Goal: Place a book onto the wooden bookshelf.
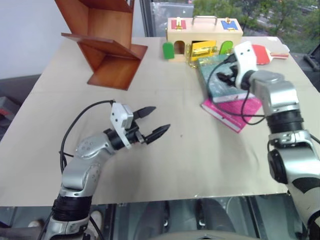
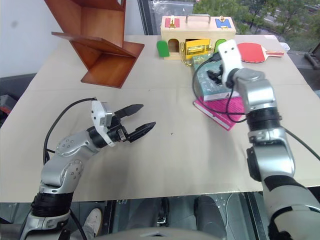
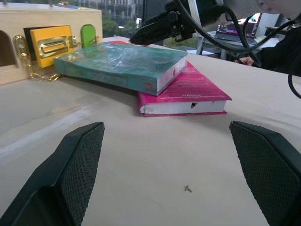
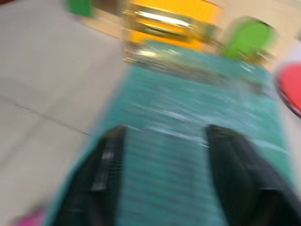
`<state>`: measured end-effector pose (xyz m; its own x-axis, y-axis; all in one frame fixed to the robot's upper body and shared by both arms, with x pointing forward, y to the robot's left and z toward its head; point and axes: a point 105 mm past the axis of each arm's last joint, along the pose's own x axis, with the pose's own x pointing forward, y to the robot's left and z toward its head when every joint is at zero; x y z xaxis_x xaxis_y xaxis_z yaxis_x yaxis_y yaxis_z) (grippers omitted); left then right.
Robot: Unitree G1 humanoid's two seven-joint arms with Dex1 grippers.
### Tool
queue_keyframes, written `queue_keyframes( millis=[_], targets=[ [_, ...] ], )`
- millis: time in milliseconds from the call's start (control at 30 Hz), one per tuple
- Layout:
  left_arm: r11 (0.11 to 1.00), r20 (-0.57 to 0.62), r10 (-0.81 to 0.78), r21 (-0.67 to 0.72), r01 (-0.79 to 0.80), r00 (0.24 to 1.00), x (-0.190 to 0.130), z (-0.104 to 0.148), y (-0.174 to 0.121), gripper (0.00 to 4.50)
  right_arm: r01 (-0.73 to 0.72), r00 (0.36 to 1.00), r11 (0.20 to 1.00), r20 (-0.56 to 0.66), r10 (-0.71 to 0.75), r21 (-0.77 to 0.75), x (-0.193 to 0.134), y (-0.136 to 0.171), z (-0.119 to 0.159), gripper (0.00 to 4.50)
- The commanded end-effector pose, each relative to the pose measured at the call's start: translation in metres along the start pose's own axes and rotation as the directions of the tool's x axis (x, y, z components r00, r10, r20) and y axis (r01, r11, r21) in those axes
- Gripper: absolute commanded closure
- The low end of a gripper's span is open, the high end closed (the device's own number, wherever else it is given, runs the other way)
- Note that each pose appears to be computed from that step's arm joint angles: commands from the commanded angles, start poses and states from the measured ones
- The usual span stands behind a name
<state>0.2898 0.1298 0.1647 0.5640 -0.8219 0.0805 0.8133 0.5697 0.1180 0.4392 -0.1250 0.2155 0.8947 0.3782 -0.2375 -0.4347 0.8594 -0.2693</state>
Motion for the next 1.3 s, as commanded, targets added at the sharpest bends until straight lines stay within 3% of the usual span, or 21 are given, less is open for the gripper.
queue_keyframes(
  millis=[33, 133, 333, 800, 1133, 1300],
  targets=[
    [0.999, 0.022, 0.003, 0.043, -0.003, 1.0, -0.002, 0.01, -0.001, 0.0, -0.041, 0.999, 0.998, 0.01, 0.041, -0.044, -0.006, 0.036, 0.01, 0.66],
    [0.999, 0.021, 0.002, 0.044, -0.003, 1.0, -0.002, 0.01, -0.001, 0.0, -0.022, 0.999, 0.996, -0.036, 0.019, -0.085, -0.005, 0.052, 0.002, 0.66],
    [0.999, 0.021, -0.003, 0.047, 0.002, 1.0, 0.0, 0.009, -0.002, 0.0, 0.117, 0.988, 0.983, -0.082, -0.129, -0.143, 0.0, 0.036, -0.012, 0.66],
    [0.998, 0.016, -0.007, 0.055, 0.006, 1.0, 0.0, 0.008, -0.002, 0.0, 0.175, 0.968, 0.964, -0.144, -0.206, -0.199, -0.014, 0.016, -0.039, 0.66],
    [0.998, 0.017, -0.016, 0.054, 0.015, 1.0, 0.002, 0.007, -0.002, 0.0, 0.193, 0.95, 0.972, -0.223, -0.219, -0.13, -0.052, 0.0, -0.065, 0.66],
    [0.998, 0.018, -0.023, 0.056, 0.022, 1.0, 0.003, 0.008, -0.002, 0.0, 0.113, 0.975, 0.993, -0.192, -0.115, -0.022, -0.07, 0.009, -0.061, 0.66]
  ],
)
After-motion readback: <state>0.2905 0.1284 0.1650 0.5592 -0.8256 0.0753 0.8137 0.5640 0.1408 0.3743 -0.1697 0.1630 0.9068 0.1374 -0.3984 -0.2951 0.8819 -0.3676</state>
